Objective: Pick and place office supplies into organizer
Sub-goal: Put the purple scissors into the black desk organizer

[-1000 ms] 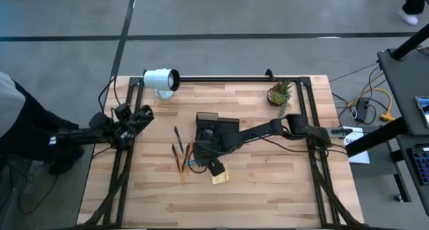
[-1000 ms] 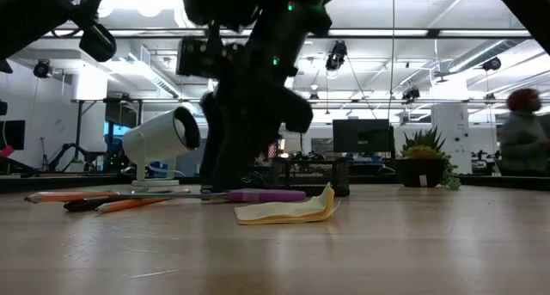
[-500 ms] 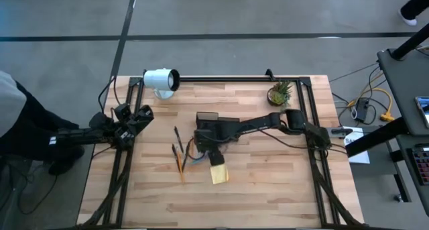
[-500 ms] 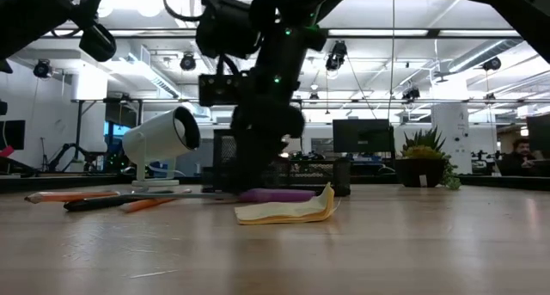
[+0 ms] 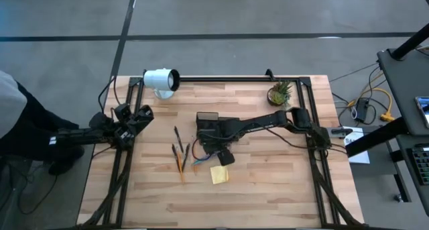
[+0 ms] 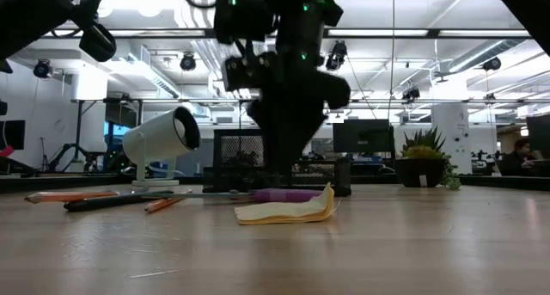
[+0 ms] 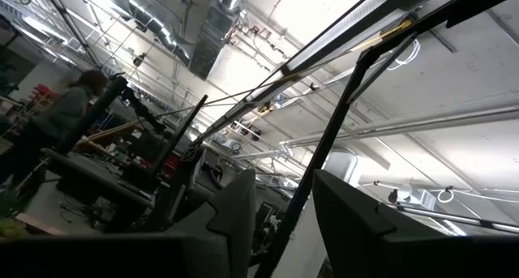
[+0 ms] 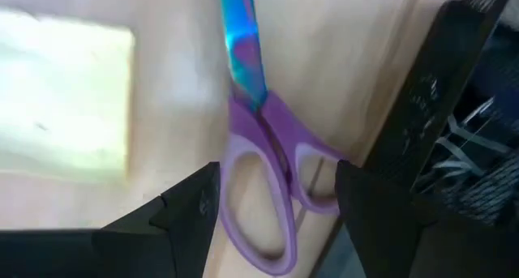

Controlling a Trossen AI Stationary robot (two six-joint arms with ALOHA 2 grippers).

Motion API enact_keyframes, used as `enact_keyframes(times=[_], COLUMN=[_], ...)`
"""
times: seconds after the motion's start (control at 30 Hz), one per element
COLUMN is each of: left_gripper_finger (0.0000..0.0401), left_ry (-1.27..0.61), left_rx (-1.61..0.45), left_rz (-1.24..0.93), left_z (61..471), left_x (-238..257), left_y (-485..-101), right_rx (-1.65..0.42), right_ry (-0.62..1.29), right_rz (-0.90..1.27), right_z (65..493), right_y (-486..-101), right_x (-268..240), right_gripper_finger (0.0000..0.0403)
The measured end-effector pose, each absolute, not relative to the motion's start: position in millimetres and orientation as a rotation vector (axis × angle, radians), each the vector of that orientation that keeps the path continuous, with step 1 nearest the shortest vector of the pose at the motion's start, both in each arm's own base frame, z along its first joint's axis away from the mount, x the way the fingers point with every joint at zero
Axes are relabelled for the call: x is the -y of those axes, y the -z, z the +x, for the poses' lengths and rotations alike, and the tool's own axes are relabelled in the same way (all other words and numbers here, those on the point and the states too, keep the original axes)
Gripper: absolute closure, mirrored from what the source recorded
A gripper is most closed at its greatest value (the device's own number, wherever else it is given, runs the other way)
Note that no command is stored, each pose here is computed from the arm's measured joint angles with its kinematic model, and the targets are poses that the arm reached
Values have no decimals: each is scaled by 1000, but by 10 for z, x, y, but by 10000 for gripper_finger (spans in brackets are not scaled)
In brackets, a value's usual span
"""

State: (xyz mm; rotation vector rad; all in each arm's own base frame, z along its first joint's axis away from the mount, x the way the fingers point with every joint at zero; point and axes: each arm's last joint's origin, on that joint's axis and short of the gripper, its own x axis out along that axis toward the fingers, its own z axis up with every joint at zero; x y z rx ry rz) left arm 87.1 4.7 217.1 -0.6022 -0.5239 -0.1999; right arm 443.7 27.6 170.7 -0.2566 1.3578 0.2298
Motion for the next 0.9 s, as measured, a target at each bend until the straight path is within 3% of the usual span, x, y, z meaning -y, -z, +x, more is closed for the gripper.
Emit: enact_keyframes(times=[0.4, 0.9], left_gripper_finger=[292, 292], left_ry=[200, 199], left_rx=[524, 524], left_rz=[-602, -602], left_z=[871, 871], left_x=[-47, -48], left_y=[-2171, -2171], right_rx=[-1401, -1441], right_ry=[-252, -249], right_rz=[-277, -264], right_z=[4430, 4335], right_y=[-1522, -1350], right_x=[-249, -185], right_gripper_finger=[186, 316])
